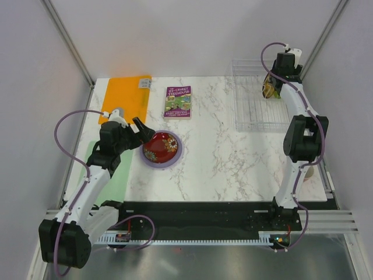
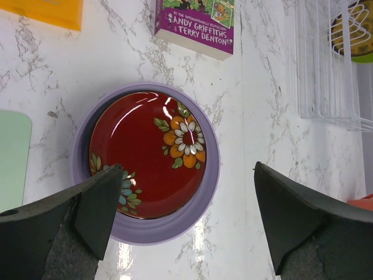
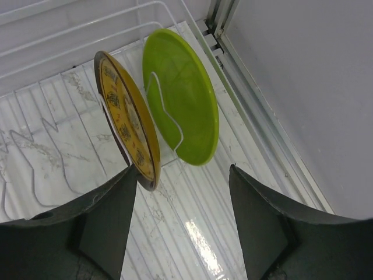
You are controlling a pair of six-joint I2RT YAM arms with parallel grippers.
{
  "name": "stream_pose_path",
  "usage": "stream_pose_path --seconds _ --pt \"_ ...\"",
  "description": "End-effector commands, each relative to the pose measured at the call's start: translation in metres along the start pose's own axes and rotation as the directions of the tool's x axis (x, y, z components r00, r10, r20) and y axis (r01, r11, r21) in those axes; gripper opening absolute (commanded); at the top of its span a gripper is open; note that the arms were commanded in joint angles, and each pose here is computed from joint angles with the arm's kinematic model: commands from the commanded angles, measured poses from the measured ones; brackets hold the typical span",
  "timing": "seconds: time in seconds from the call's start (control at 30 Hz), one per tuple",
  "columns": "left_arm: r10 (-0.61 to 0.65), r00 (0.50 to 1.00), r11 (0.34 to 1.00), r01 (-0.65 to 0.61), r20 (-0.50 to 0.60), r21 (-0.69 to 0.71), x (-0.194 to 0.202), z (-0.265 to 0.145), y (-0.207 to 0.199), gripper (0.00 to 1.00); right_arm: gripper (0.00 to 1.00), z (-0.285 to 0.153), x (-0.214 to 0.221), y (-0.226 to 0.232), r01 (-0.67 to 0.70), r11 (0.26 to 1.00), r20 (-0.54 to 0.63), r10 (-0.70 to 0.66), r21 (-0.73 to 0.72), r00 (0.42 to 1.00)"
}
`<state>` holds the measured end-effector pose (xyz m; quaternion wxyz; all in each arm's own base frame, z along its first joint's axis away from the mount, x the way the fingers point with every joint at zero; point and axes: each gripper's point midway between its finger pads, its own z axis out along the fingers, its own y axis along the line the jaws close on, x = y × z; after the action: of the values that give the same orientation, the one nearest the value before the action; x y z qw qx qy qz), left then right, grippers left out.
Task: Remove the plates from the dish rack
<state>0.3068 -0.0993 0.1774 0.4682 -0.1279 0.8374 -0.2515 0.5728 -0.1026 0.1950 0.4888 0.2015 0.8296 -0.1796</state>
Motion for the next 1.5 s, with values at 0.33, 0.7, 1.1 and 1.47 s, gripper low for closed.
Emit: stream_pose_path --seconds 0.33,0.7,1.1,1.47 --pt "0.112 0.991 0.993 -0.115 0.066 0.034 -0.019 0.009 -0.006 1.00 0.65 0.064 -0.024 0.031 0.039 0.992 0.073 -0.030 -0.124 0.997" --pt "0.130 0.990 0.989 -0.134 0.062 0.068 -0.017 0.016 -0.009 1.00 0.14 0.079 -0.007 0.028 0.072 0.985 0.051 -0.065 -0.155 0.997" --pt "0.134 0.989 0.990 -0.136 0.057 0.029 -0.018 0.016 -0.003 1.00 0.04 0.033 -0.064 0.001 0.149 0.989 0.204 -0.147 0.005 0.968" --pt "0.124 0.991 0.992 -0.126 0.054 0.027 -0.014 0.014 -0.001 0.99 0.03 -0.080 -0.129 -0.011 0.133 0.985 0.394 -0.167 0.111 0.904"
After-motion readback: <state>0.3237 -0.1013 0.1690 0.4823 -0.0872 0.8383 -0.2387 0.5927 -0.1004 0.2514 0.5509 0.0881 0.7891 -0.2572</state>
